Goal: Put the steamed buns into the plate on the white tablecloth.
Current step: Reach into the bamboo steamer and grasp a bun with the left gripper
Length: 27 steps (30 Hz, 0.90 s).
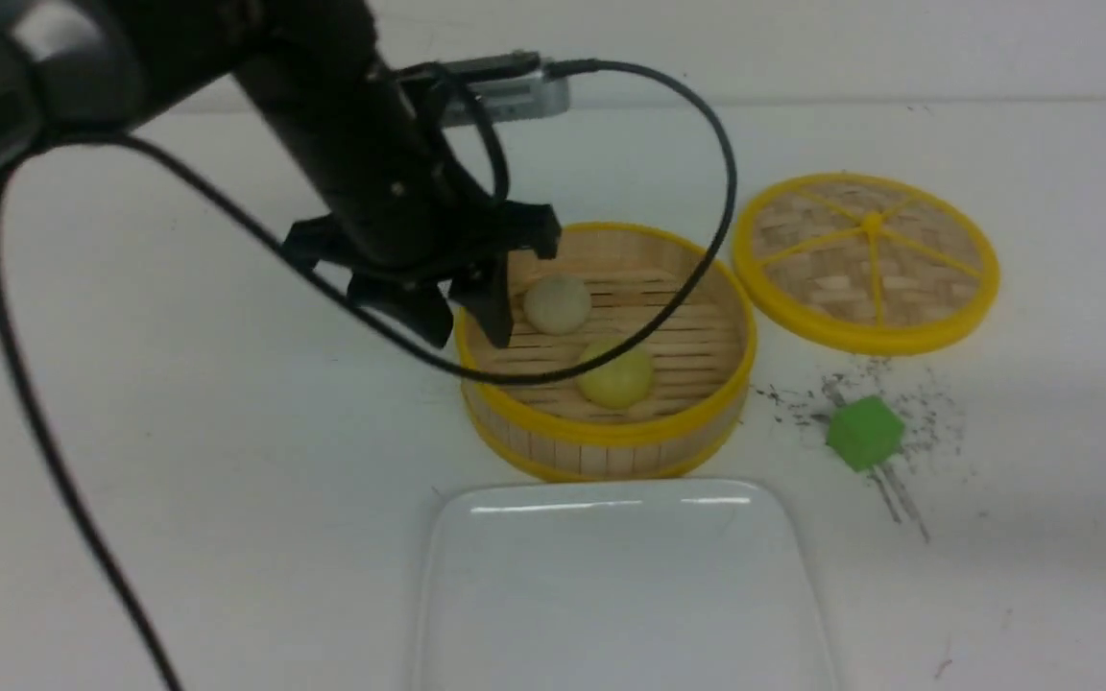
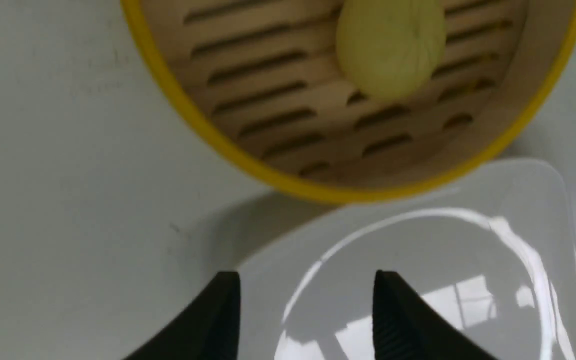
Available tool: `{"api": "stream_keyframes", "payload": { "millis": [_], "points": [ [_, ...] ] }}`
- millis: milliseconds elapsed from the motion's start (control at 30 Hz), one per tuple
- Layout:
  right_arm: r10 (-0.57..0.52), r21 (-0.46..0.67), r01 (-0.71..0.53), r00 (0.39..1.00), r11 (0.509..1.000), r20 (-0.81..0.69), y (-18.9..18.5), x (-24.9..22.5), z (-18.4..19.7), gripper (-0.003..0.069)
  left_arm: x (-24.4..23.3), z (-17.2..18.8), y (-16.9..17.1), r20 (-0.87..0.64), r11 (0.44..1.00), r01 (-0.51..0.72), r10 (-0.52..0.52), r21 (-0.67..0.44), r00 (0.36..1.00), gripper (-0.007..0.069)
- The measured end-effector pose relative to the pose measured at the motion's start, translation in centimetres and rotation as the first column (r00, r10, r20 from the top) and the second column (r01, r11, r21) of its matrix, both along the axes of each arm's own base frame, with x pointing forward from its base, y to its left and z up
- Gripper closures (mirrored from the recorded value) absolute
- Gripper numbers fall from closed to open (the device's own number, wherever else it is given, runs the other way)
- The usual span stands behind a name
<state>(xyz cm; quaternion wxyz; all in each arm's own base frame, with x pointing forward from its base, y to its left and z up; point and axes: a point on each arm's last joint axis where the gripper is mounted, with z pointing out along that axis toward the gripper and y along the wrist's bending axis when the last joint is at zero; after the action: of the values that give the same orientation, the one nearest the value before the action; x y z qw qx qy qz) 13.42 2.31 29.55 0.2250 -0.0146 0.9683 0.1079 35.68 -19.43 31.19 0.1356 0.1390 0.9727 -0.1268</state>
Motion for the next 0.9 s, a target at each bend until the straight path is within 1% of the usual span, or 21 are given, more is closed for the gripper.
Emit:
{"api": "stream_keyframes", "payload": {
  "millis": [33,67,100,133,200,367,467,500,533,633,700,767,800,833,867,900],
  "points": [
    [0.000,0.000,0.000,1.000,1.000,0.001,0.0,0.0,0.0,0.0638,0.1,-0.3,0.0,-0.006,1.000,-0.001,0.001,0.006,1.000,0.0222],
    [-0.001,0.000,0.001,1.000,1.000,0.004,0.0,0.0,0.0,0.0636,1.3,-0.4,-1.2,0.018,1.000,0.012,-0.012,0.010,1.000,0.0199],
    [-0.001,0.000,0.001,1.000,1.000,0.004,0.0,0.0,0.0,0.0636,1.5,-0.4,-1.3,0.018,1.000,0.012,-0.012,0.009,1.000,0.0199],
    [-0.001,0.000,0.001,1.000,1.000,0.004,0.0,0.0,-0.1,0.0634,2.5,-0.9,-2.1,0.020,1.000,0.007,-0.007,0.003,1.000,0.0189],
    [-0.002,0.000,0.002,1.000,1.000,0.006,0.0,0.1,-0.1,0.0631,4.1,-1.9,-3.3,0.020,1.000,-0.012,0.012,-0.009,1.000,0.0182],
    [-0.001,0.000,0.001,1.000,1.000,0.006,0.0,0.1,-0.1,0.0629,6.7,-3.3,-4.6,0.050,0.999,-0.032,0.033,-0.024,0.998,0.0181],
    [-0.001,-0.001,0.001,1.000,1.000,0.006,0.0,0.1,-0.1,0.0625,8.3,-5.5,-5.1,0.057,0.999,-0.042,0.041,0.017,0.998,0.0181],
    [-0.001,-0.001,0.001,1.000,1.000,0.006,0.0,0.1,-0.1,0.0624,8.3,-5.5,-5.1,0.059,0.999,-0.042,0.041,0.015,0.997,0.0181],
    [-0.001,-0.001,0.001,1.000,1.000,0.007,0.0,0.1,-0.1,0.0622,8.8,-6.7,-5.1,0.058,0.998,-0.044,0.042,0.042,0.997,0.0181],
    [-0.001,-0.001,0.001,1.000,1.000,0.007,0.0,0.1,-0.1,0.0619,9.6,-8.7,-5.2,0.062,0.996,-0.051,0.046,0.072,0.997,0.0189],
    [-0.001,0.000,0.001,1.000,1.000,0.007,0.0,0.1,-0.1,0.0617,9.9,-9.6,-5.3,0.063,0.994,-0.062,0.057,0.085,0.996,0.0225],
    [-0.001,0.000,0.001,1.000,1.000,0.007,0.0,0.1,-0.1,0.0615,10.0,-9.8,-5.2,0.061,0.993,-0.079,0.074,0.086,0.995,0.0310],
    [-0.001,0.000,0.001,1.000,1.000,0.007,0.0,0.1,-0.1,0.0615,10.0,-9.8,-5.2,0.061,0.993,-0.079,0.074,0.086,0.995,0.0321],
    [-0.001,0.000,0.001,1.000,1.000,0.007,0.0,0.1,-0.1,0.0613,9.9,-9.6,-5.2,0.061,0.992,-0.091,0.086,0.082,0.994,0.0425],
    [-0.001,0.000,0.001,1.000,1.000,0.007,0.0,0.1,-0.1,0.0612,9.9,-9.3,-5.2,0.064,0.993,-0.092,0.087,0.080,0.994,0.0496],
    [-0.001,0.000,0.001,1.000,1.000,0.007,0.0,0.1,-0.1,0.0611,9.8,-8.9,-5.2,0.067,0.993,-0.093,0.088,0.076,0.994,0.0540]
  ]
}}
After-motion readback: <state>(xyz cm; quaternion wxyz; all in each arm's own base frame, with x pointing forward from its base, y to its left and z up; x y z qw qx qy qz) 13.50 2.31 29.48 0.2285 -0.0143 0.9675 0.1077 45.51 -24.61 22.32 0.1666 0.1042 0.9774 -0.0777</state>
